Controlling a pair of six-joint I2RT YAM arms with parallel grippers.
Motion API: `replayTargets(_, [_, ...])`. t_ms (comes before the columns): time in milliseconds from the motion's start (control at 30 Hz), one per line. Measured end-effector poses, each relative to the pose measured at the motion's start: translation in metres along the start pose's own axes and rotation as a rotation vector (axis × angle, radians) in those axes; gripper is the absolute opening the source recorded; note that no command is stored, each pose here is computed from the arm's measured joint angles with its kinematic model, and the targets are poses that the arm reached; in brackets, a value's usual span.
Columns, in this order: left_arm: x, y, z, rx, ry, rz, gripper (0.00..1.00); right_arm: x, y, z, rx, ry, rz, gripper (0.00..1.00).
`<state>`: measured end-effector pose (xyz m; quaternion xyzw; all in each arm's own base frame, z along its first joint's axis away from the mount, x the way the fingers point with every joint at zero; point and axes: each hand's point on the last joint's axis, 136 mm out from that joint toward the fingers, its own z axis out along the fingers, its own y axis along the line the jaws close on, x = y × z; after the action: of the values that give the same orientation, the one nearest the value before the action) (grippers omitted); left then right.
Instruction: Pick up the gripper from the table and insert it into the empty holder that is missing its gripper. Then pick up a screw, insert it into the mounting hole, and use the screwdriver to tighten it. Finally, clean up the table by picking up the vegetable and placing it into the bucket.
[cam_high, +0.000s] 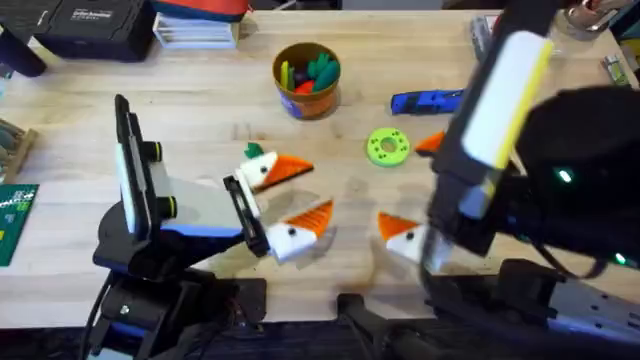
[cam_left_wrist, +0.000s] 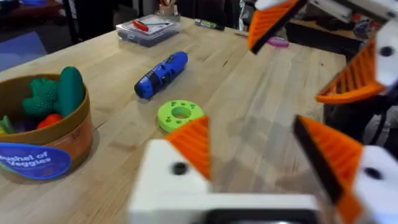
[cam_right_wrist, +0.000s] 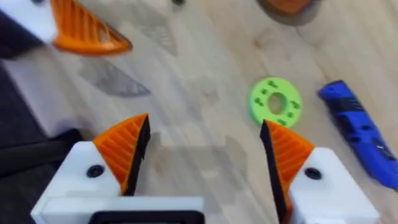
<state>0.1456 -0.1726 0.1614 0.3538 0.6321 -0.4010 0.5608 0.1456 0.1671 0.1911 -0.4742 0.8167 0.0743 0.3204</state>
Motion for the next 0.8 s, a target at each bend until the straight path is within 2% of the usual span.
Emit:
replayTargets(33, [0.0,0.0,0.0,0.0,0.0,-0.003,0.972,-0.004,0.018,-0.004,-0.068,-0.025,0.037,0.994])
replayTargets(200, [-0.001,0.001,0.0,-0.007,-0.003,0.0,0.985,-0.004,0.024,-0.002,-0.094,-0.015,0.08,0.994])
replayTargets(367, [-0.003,0.013,-0.001,-0.078,-0.011,-0.019,0.985,-0.002,0.026,0.007,-0.098,0.026,0.093,0.993])
replayTargets(467, [-0.008,0.029,-0.004,-0.182,-0.016,-0.092,0.985,0.001,0.028,0.014,-0.102,0.065,0.093,0.993])
replayTargets(600, [-0.026,0.048,-0.016,-0.337,-0.009,-0.169,0.985,0.0,0.03,0.025,-0.103,0.096,0.095,0.994])
replayTargets(700, [-0.039,0.062,-0.025,-0.453,0.026,-0.225,0.986,-0.007,0.03,0.033,-0.103,0.09,0.096,0.994])
replayTargets(800, [-0.044,0.078,-0.03,-0.549,0.089,-0.282,0.986,-0.016,0.031,0.041,-0.103,0.072,0.093,0.994])
